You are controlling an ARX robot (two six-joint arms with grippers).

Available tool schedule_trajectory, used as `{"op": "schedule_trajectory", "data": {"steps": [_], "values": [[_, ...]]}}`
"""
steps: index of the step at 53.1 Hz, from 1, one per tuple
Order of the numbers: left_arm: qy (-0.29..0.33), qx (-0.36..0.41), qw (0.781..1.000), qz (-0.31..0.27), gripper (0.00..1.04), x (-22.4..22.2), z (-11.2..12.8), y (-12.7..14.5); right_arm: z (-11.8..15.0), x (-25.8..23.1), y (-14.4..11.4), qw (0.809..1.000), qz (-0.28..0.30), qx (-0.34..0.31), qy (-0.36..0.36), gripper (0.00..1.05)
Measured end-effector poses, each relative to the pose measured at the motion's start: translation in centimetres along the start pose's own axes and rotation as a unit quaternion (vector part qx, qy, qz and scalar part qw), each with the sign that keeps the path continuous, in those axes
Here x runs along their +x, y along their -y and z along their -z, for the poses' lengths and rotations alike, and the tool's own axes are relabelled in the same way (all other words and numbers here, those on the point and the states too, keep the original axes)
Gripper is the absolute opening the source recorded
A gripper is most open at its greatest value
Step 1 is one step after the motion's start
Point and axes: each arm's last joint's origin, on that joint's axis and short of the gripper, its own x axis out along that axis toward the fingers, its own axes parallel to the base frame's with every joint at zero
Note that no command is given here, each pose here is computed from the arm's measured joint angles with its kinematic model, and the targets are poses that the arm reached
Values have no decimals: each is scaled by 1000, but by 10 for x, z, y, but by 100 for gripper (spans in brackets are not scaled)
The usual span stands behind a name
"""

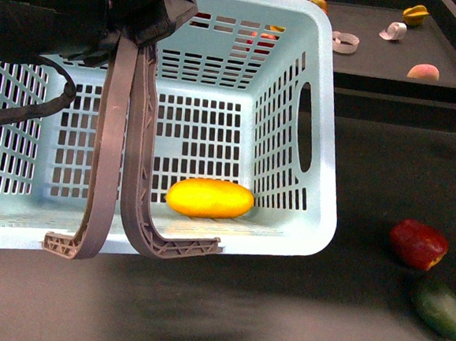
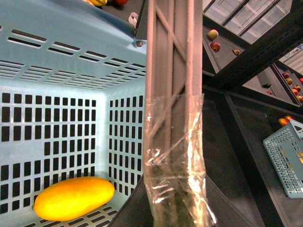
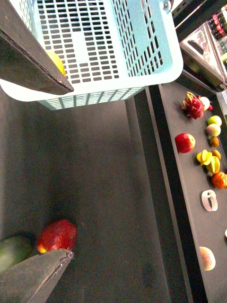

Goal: Pick mango with right arm and hold basket with left

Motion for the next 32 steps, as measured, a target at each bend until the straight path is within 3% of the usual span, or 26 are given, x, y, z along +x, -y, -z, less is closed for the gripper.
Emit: {"op": "schedule_trajectory", "data": {"steps": [2, 7, 12, 20, 30, 32], "values": [[0, 0, 1000, 0, 7, 0, 0, 0, 1, 0, 0, 1000, 8, -9, 8, 95], [1, 0, 1000, 0, 7, 0, 0, 0, 4, -5, -1, 989, 56, -85, 110, 79], [1, 1, 1000, 0, 7, 0, -1, 0, 1, -12, -10, 979, 65, -114, 158, 66], [0, 0, 1000, 1, 7, 0, 0, 0, 5, -22, -15, 976, 56, -134, 161, 41], [1, 0, 1000, 0, 7, 0, -1, 0, 10, -36, -16, 975, 58, -140, 161, 2], [1, 1, 1000, 0, 7, 0, 0, 0, 10, -38, -17, 975, 58, -141, 162, 2]]}}
